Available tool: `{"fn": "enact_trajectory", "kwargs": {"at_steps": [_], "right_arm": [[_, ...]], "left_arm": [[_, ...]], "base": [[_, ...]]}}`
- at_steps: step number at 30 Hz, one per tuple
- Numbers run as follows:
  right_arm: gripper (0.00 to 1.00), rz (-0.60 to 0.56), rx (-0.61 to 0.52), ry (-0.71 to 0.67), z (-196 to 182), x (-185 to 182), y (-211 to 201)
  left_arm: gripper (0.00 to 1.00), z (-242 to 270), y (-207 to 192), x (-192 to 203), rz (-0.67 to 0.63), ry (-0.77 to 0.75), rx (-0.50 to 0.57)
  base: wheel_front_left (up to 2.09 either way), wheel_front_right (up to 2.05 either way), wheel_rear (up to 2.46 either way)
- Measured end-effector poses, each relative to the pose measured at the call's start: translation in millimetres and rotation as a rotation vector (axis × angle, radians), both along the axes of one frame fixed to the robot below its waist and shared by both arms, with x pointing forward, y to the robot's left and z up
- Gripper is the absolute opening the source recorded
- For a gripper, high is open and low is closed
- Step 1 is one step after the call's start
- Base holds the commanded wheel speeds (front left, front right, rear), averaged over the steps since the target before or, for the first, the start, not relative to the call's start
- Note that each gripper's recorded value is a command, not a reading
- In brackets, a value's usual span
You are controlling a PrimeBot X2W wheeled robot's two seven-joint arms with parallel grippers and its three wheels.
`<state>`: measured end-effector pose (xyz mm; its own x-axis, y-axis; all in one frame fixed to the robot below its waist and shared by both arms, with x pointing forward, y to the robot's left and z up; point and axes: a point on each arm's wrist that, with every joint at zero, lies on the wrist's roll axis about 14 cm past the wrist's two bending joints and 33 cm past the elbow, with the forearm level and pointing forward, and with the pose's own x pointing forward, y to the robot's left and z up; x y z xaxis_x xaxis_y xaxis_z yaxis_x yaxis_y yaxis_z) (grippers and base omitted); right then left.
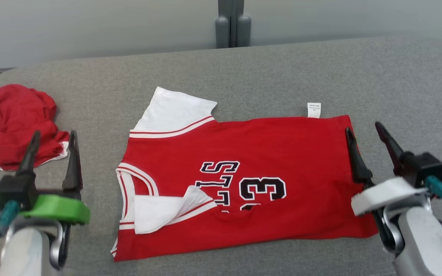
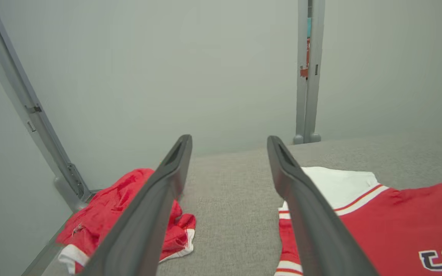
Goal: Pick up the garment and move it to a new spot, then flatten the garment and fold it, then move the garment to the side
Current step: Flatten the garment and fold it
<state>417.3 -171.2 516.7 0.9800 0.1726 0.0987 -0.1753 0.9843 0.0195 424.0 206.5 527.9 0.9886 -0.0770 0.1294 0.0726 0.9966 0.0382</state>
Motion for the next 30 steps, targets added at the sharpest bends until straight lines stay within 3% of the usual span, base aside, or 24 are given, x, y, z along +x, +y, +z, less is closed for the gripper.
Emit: {"fn": "enact_trajectory", "kwargs": {"at_steps": [6, 15, 20, 30], "right_arm": [[1.0, -0.017, -0.062, 0.1, -0.7, 52.0, -19.5], [1.0, -0.008, -0.097, 0.3, -27.6, 100.7, -30.2], [1.0, 0.0, -0.086, 0.381, -51.0, 114.5, -33.4], [1.0, 0.006, -0.076, 0.427, -78.6, 128.7, -39.3]], "left_arm": [[1.0, 21.9, -16.9, 67.0, -0.111, -0.018, 0.03], [1.0, 11.9, -61.0, 152.1, -0.273, 0.159, 0.078], [1.0, -24.1, -87.0, 178.2, -0.36, 0.299, 0.115], [1.0, -125.5, -109.4, 192.0, -0.441, 0.61, 0.154]], "base": [[0.0, 0.0, 0.0], [0.0, 0.0, 0.0], [0.0, 0.0, 0.0], [0.0, 0.0, 0.0]]}}
